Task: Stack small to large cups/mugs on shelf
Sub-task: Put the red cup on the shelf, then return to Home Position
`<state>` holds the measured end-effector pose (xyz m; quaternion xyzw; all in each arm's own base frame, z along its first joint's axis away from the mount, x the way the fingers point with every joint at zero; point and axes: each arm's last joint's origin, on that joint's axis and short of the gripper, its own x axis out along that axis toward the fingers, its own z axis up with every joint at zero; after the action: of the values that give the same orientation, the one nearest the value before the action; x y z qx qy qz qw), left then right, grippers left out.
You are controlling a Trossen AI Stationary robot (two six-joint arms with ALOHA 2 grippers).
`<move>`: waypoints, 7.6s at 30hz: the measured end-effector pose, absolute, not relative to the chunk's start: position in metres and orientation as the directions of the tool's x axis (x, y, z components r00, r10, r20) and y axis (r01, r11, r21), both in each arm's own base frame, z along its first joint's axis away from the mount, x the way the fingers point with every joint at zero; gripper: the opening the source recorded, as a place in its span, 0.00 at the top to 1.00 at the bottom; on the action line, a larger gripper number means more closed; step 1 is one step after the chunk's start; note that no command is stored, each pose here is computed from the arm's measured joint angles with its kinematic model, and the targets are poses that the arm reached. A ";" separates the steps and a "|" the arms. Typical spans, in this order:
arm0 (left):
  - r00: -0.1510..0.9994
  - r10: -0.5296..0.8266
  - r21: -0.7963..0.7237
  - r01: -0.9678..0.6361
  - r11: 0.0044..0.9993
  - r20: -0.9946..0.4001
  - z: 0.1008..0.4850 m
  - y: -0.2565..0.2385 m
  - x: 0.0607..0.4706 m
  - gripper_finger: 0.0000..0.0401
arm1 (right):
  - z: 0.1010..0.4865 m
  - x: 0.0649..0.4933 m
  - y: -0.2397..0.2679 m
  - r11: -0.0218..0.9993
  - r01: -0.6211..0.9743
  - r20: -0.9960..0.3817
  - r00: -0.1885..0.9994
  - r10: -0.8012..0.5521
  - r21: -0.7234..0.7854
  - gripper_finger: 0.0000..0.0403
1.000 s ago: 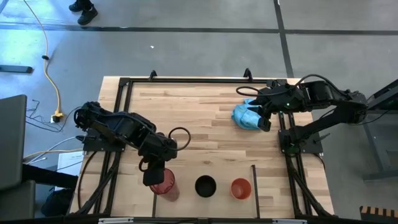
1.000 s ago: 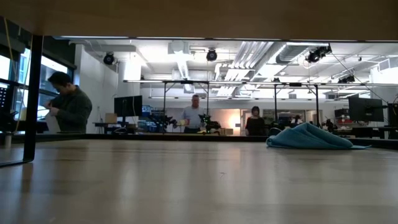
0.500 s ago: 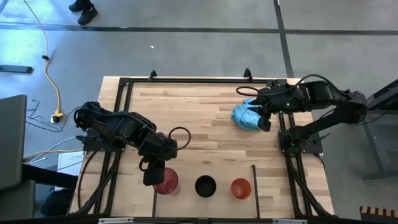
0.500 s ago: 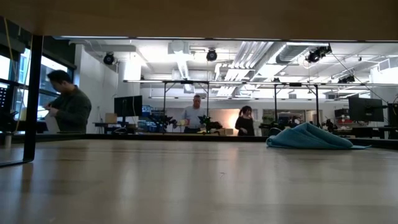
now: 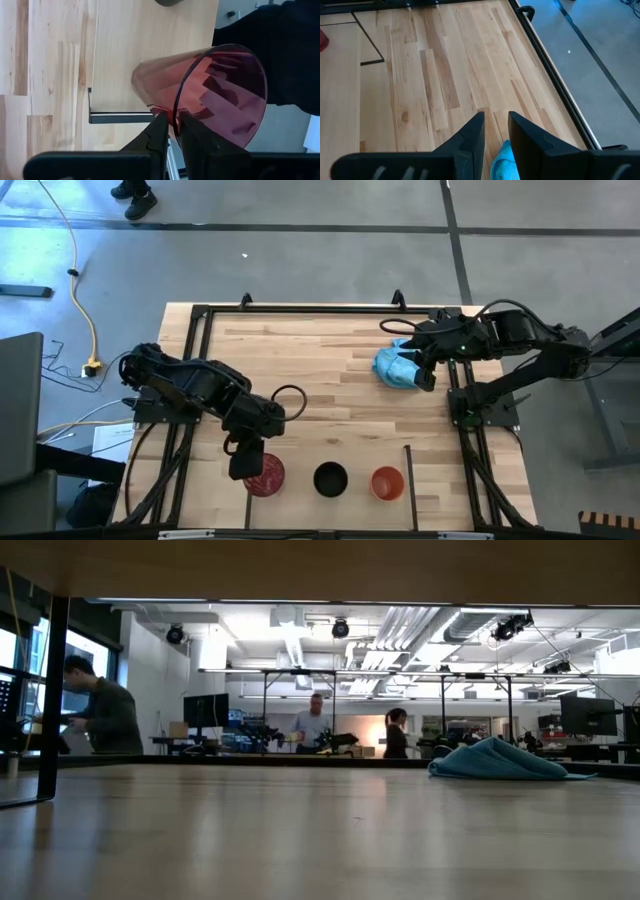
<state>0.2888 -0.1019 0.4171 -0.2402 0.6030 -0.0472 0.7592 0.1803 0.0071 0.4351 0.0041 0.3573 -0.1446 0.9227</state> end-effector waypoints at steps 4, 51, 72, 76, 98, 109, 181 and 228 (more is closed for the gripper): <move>0.272 -0.369 -0.430 -0.218 0.876 -0.889 0.417 -0.102 0.289 0.91 | 0.435 0.180 0.007 0.958 0.270 -0.661 0.703 -0.264 -0.096 0.81; 0.292 -0.403 -0.468 -0.201 0.861 -0.867 0.419 -0.104 0.292 0.91 | 0.435 0.180 0.007 0.955 0.287 -0.661 0.702 -0.264 -0.076 0.81; 0.300 -0.405 -0.465 -0.167 0.869 -0.864 0.419 -0.104 0.293 0.91 | 0.435 0.180 0.007 0.955 0.287 -0.661 0.702 -0.264 -0.076 0.81; 0.300 -0.405 -0.465 -0.166 0.870 -0.864 0.419 -0.104 0.293 0.91 | 0.435 0.180 0.007 0.955 0.287 -0.661 0.702 -0.264 -0.076 0.81; 0.323 -0.398 -0.459 -0.139 0.877 -0.859 0.420 -0.104 0.295 0.91 | 0.435 0.180 0.007 0.955 0.287 -0.661 0.703 -0.264 -0.076 0.81; 0.338 -0.367 -0.432 -0.141 0.891 -0.867 0.420 -0.103 0.295 0.91 | 0.435 0.180 0.007 0.955 0.287 -0.661 0.703 -0.264 -0.076 0.81; 0.948 0.207 0.297 -0.131 0.946 -0.243 0.537 -0.044 0.225 0.91 | 0.474 0.203 0.010 0.963 0.164 -0.276 0.936 -0.220 -0.212 0.81; 0.892 0.426 0.113 -0.444 0.889 0.154 0.431 0.037 0.133 0.91 | 0.501 0.155 -0.023 0.939 0.146 -0.093 0.979 -0.183 -0.312 0.81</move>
<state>0.1332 0.0370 0.4307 0.0725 -0.0625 0.2244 0.9698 0.1554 -0.0233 0.5011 -0.1538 0.0602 -0.0835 0.9827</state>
